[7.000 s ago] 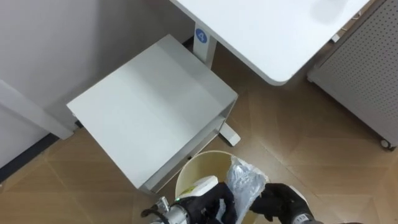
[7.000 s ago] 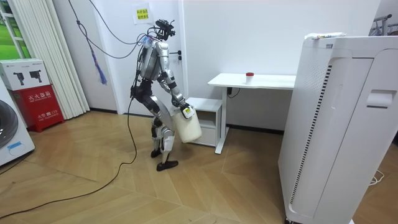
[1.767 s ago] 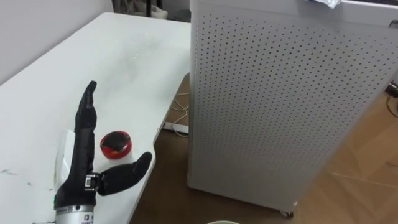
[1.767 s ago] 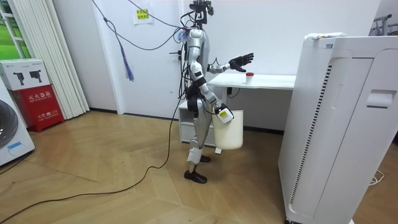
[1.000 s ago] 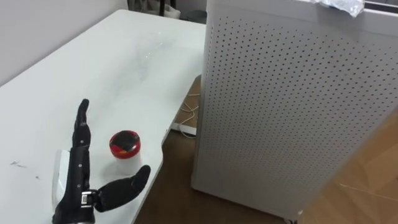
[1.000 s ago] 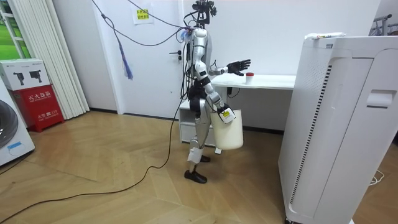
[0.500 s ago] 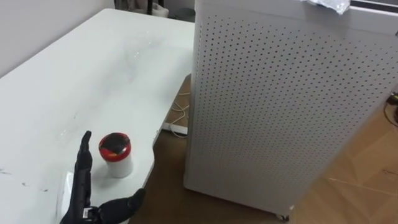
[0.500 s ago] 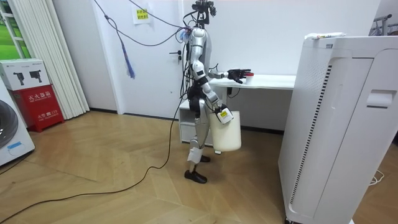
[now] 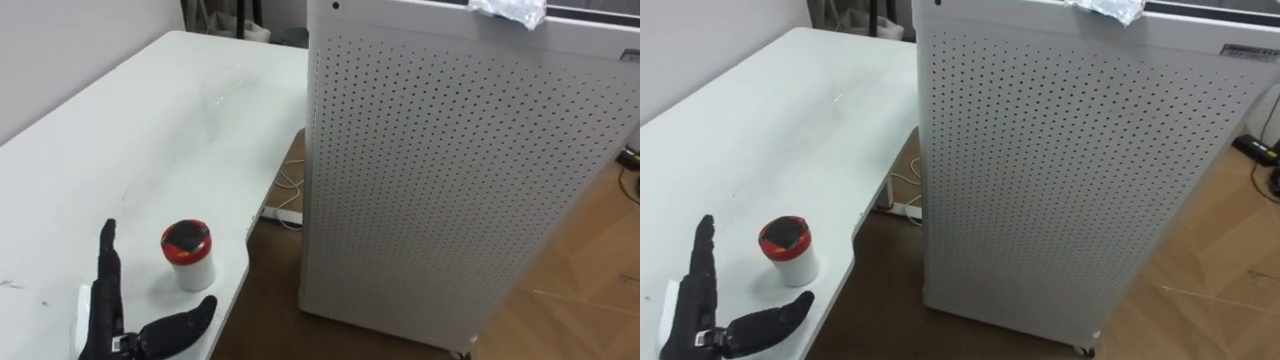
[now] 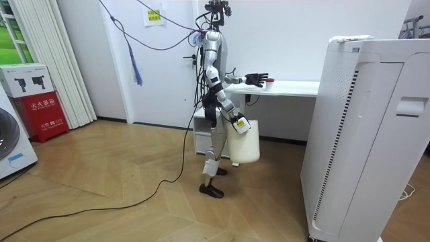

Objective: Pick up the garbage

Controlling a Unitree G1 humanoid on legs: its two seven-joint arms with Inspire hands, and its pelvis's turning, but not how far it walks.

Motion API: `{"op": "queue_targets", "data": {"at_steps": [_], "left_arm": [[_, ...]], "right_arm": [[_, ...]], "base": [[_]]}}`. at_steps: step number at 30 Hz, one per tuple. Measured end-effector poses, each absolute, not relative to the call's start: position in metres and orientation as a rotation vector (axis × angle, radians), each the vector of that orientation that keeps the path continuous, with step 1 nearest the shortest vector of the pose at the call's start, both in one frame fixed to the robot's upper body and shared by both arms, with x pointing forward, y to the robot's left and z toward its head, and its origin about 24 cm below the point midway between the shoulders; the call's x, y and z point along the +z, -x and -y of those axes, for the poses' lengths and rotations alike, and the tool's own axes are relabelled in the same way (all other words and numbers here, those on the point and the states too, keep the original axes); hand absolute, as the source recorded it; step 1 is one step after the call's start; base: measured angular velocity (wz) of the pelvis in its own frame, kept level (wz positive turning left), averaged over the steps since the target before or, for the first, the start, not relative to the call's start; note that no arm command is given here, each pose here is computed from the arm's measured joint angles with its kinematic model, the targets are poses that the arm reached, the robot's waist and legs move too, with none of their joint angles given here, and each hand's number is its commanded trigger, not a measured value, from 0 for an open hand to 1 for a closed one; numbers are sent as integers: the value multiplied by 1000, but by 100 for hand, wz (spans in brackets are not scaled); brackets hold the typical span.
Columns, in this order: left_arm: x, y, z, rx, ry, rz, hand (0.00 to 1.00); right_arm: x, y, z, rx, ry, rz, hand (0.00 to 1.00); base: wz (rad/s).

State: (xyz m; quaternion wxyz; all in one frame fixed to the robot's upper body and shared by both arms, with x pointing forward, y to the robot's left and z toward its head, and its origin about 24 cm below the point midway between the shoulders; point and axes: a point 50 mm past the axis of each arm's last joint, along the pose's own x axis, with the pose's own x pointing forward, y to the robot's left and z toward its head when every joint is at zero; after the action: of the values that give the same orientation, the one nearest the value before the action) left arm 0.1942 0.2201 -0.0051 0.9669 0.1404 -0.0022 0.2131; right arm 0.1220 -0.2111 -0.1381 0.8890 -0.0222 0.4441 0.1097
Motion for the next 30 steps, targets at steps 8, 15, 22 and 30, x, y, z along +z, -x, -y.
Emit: {"op": "queue_targets", "data": {"at_steps": [8,15,22,30], "left_arm": [[-4,-194,-228,487,-256,4,0],[-4,-195,-231,517,-242,-2,0],[7,-215,-223,484,-227,41,0],[17,-231,-213,386,-211,76,0]], "right_arm": [[-138,-119,211,227,42,-924,100],[-139,-119,209,229,36,-946,100],[-137,-123,203,243,24,-927,100],[-136,-126,196,262,9,-908,100]], "base": [[0],[0],[1],[-2]]}}
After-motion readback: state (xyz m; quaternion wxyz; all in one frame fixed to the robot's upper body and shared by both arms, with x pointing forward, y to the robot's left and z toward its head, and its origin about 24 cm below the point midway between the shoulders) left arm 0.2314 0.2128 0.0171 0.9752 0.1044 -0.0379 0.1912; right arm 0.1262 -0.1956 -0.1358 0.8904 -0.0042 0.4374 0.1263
